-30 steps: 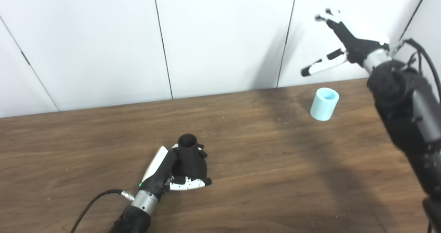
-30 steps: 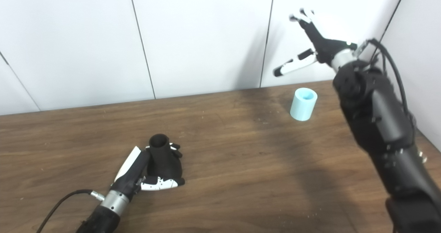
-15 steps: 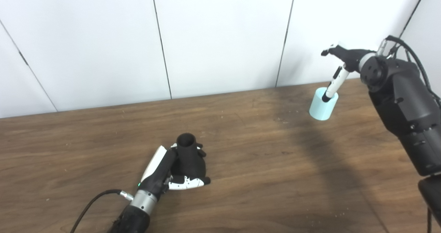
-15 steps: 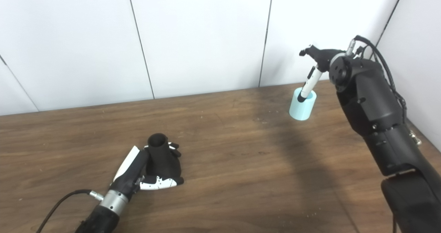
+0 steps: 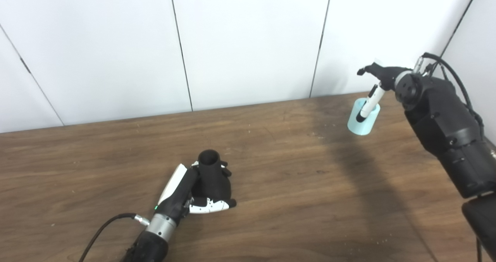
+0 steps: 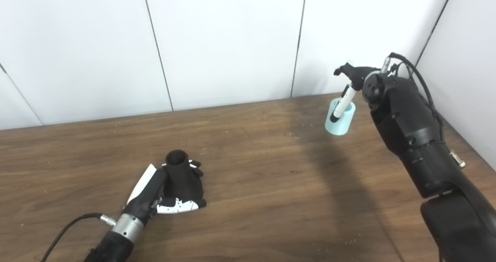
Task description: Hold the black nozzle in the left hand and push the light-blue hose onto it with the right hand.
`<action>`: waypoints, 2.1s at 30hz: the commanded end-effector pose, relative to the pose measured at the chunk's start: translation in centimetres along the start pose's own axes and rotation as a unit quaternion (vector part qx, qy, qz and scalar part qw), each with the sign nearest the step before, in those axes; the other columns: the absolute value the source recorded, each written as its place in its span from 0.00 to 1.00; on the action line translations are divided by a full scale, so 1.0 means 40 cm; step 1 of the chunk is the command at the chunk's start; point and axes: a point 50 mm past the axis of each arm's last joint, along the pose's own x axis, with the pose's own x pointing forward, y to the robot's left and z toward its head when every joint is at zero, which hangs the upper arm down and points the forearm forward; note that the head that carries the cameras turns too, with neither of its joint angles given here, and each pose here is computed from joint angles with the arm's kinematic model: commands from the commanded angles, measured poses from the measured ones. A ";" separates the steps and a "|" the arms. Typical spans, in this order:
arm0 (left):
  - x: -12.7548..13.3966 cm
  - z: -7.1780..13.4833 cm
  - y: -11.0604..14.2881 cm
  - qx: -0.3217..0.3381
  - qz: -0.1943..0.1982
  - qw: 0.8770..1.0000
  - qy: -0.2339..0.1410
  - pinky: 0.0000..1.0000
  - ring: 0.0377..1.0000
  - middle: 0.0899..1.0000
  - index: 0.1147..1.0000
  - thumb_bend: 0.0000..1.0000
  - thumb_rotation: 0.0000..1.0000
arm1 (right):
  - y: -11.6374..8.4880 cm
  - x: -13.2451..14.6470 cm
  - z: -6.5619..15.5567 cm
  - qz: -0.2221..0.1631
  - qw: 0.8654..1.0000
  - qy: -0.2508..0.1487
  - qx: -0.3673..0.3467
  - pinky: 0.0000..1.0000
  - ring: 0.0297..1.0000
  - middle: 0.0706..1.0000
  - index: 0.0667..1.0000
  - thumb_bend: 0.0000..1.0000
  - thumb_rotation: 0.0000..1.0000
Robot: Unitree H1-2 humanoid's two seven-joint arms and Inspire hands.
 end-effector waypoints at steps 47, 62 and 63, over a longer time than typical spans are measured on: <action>-0.057 -0.068 -0.040 -0.007 -0.033 0.995 0.096 1.00 0.93 0.75 0.42 0.52 0.08 | -0.068 -0.010 0.018 -0.051 0.995 -0.064 -0.057 0.25 0.33 0.40 0.47 0.53 0.00; -0.027 -0.025 -0.088 -0.005 -0.040 0.995 0.095 1.00 0.93 0.75 0.42 0.52 0.08 | -0.225 -0.313 0.329 -0.168 0.921 -0.349 -0.050 0.31 0.36 0.41 0.47 0.53 0.00; -0.022 -0.020 -0.094 -0.006 -0.040 0.995 0.095 1.00 0.93 0.75 0.42 0.52 0.08 | -0.232 -0.330 0.350 -0.175 0.911 -0.371 -0.050 0.23 0.28 0.38 0.48 0.52 0.00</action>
